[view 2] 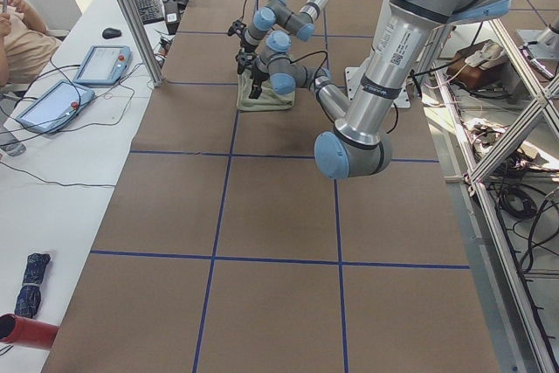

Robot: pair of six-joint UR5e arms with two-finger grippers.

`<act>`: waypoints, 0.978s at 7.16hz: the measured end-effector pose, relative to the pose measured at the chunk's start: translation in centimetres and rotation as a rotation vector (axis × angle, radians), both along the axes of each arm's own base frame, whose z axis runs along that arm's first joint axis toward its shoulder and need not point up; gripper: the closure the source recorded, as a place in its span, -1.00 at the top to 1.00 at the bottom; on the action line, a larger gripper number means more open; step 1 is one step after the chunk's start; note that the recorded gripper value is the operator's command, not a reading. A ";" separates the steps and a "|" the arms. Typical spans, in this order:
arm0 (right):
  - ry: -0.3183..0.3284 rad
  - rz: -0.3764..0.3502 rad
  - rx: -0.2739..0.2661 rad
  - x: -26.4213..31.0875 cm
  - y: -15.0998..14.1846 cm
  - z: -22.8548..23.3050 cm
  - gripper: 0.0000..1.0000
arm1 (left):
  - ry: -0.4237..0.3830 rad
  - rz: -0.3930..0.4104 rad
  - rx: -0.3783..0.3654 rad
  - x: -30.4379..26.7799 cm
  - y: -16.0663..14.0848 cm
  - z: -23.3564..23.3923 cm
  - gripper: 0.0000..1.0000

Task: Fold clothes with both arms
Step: 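Press the folded edge down with both grippers and open them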

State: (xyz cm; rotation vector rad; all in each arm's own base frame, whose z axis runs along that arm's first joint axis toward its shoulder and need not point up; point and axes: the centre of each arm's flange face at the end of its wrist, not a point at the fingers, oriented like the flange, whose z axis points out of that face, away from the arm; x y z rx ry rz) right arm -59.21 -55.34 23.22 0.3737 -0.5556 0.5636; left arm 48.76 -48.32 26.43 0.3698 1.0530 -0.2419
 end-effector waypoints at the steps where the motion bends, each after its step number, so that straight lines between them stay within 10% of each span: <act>1: 0.003 -0.025 0.018 0.3 0.0 -0.7 1.00 | -0.004 0.000 -0.004 0.3 0.0 0.4 0.99; 3: -0.039 -0.116 0.032 2.2 -0.3 -2.8 1.00 | 0.029 -0.034 -0.063 1.1 -0.3 0.8 0.47; 7: -0.085 -0.163 0.037 3.9 -0.1 -4.3 1.00 | 0.153 -0.181 -0.154 4.2 -2.9 3.1 0.08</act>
